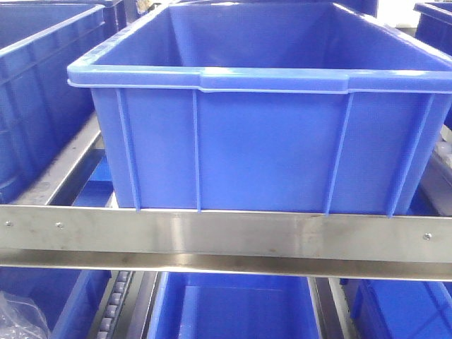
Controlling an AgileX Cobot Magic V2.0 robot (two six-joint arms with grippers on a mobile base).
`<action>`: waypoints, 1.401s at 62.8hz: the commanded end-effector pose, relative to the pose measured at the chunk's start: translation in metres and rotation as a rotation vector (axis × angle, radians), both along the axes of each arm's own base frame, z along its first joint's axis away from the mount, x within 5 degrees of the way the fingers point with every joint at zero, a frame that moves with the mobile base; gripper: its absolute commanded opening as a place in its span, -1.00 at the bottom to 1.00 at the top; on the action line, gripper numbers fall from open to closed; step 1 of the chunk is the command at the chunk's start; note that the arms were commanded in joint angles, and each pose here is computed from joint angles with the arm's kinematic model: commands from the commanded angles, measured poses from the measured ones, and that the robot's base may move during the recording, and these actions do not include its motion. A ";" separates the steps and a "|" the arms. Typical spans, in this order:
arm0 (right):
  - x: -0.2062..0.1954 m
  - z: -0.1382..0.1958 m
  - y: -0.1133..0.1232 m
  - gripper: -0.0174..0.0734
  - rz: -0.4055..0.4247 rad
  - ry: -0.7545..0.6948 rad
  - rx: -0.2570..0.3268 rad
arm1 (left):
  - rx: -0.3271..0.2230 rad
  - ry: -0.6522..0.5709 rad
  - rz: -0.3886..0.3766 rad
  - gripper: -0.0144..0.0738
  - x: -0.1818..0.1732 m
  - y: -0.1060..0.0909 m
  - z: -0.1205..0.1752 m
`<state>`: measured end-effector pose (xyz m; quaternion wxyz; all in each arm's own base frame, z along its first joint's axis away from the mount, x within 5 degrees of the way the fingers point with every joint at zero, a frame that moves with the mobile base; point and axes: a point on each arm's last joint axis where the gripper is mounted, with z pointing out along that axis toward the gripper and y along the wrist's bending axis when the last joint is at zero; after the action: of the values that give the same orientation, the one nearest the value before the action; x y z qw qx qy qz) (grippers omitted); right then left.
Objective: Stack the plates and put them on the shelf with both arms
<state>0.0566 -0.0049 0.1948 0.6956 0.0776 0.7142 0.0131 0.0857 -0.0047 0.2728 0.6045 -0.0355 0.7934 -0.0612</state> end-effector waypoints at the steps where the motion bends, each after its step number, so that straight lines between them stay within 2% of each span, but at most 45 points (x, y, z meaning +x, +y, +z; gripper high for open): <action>1: -0.003 0.015 -0.001 -0.49 -0.014 -0.125 -0.028 | -0.010 -0.212 -0.025 -0.47 -0.008 -0.001 0.007; 9: -0.003 0.015 -0.001 -0.49 -0.014 -0.125 -0.028 | -0.014 -0.340 -0.050 -0.47 -0.022 -0.002 -0.023; 17: -0.003 0.015 -0.001 -0.49 -0.014 -0.125 -0.028 | -0.016 -0.363 -0.052 -0.47 -0.030 -0.001 -0.055; 24: -0.003 0.015 -0.001 -0.49 -0.014 -0.125 -0.028 | -0.020 -0.344 -0.051 -0.47 -0.030 -0.001 -0.069; 53: -0.003 0.015 -0.001 -0.49 -0.014 -0.123 -0.028 | -0.017 -0.322 -0.049 -0.47 -0.030 -0.001 -0.071; 61: -0.003 0.015 -0.001 -0.49 -0.014 -0.123 -0.028 | -0.046 -0.342 -0.050 -0.47 -0.030 -0.001 -0.069; 75: -0.003 0.015 -0.001 -0.49 -0.014 -0.123 -0.028 | 0.005 -0.356 -0.055 -0.47 -0.030 -0.001 -0.068; 88: -0.003 0.015 -0.001 -0.49 -0.014 -0.123 -0.028 | 0.001 -0.376 -0.056 -0.47 -0.031 -0.001 -0.066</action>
<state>0.0566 -0.0049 0.1948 0.6958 0.0776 0.7139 0.0131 0.0561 -0.0062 0.2036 0.7068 0.0001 0.7031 -0.0778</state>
